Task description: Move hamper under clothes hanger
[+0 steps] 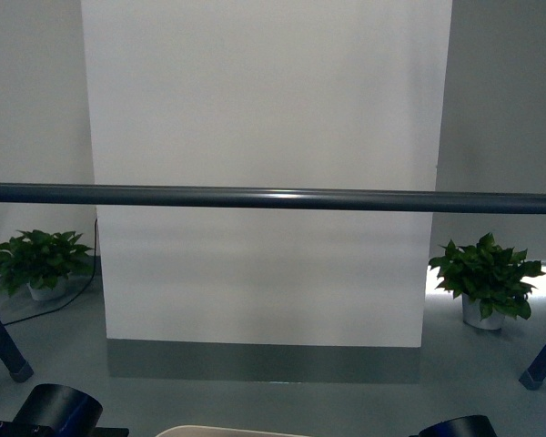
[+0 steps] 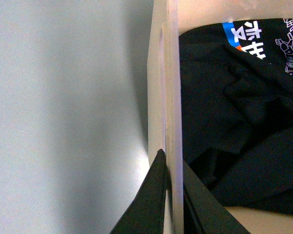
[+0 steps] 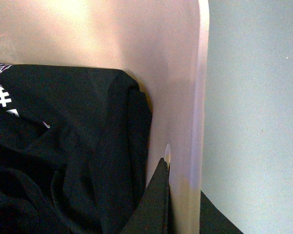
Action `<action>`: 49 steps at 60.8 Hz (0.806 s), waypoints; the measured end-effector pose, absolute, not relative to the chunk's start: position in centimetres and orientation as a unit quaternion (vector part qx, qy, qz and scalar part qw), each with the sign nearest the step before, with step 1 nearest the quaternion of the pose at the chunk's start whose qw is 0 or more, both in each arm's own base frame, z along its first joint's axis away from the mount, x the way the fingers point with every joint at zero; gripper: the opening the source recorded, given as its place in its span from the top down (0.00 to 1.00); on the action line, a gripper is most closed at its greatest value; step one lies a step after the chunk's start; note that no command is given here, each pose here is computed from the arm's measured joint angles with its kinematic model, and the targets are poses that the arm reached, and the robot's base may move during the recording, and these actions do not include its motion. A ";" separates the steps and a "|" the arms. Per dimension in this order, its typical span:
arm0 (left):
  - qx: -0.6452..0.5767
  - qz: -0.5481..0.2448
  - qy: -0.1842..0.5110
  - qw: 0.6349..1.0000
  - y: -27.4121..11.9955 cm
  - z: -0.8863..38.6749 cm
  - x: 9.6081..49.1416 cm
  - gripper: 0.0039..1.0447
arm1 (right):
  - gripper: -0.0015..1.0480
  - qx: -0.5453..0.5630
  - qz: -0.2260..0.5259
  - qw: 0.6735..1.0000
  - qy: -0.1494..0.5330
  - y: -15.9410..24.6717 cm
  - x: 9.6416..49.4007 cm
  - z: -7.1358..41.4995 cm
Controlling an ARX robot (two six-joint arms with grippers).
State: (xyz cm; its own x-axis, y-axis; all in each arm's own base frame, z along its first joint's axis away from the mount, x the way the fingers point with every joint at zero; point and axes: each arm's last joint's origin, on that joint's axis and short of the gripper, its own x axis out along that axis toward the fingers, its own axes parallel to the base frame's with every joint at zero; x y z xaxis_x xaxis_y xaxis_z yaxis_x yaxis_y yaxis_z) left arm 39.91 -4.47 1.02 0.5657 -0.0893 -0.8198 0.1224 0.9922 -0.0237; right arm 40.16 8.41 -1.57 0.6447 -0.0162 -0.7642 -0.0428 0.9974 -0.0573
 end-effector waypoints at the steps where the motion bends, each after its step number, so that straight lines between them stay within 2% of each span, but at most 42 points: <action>1: 0.018 -0.059 0.462 0.885 -4.5 1.0 39.9 0.96 | 0.98 -0.035 0.007 0.906 0.421 8.4 40.2 -1.6; 23: 0.018 -0.060 0.462 0.885 -4.5 1.0 39.9 0.96 | 0.98 -0.035 0.006 0.907 0.420 8.4 40.1 -1.6; 28: 0.013 -0.055 0.458 0.887 -4.4 1.0 39.9 0.96 | 0.98 -0.013 -0.022 0.943 0.333 8.7 40.4 -1.9; 31: 0.006 -0.027 0.419 0.907 -4.5 0.7 39.6 0.96 | 0.98 -0.005 -0.021 0.953 0.304 8.9 40.6 -2.1; 38: -0.009 -0.004 0.333 0.943 -5.0 0.7 39.8 0.96 | 0.98 0.004 -0.019 0.957 0.288 9.3 41.5 -2.0; 49: -0.017 -0.005 0.299 0.954 -5.1 1.3 40.4 0.96 | 0.98 0.012 -0.017 0.961 0.277 9.7 42.8 -1.2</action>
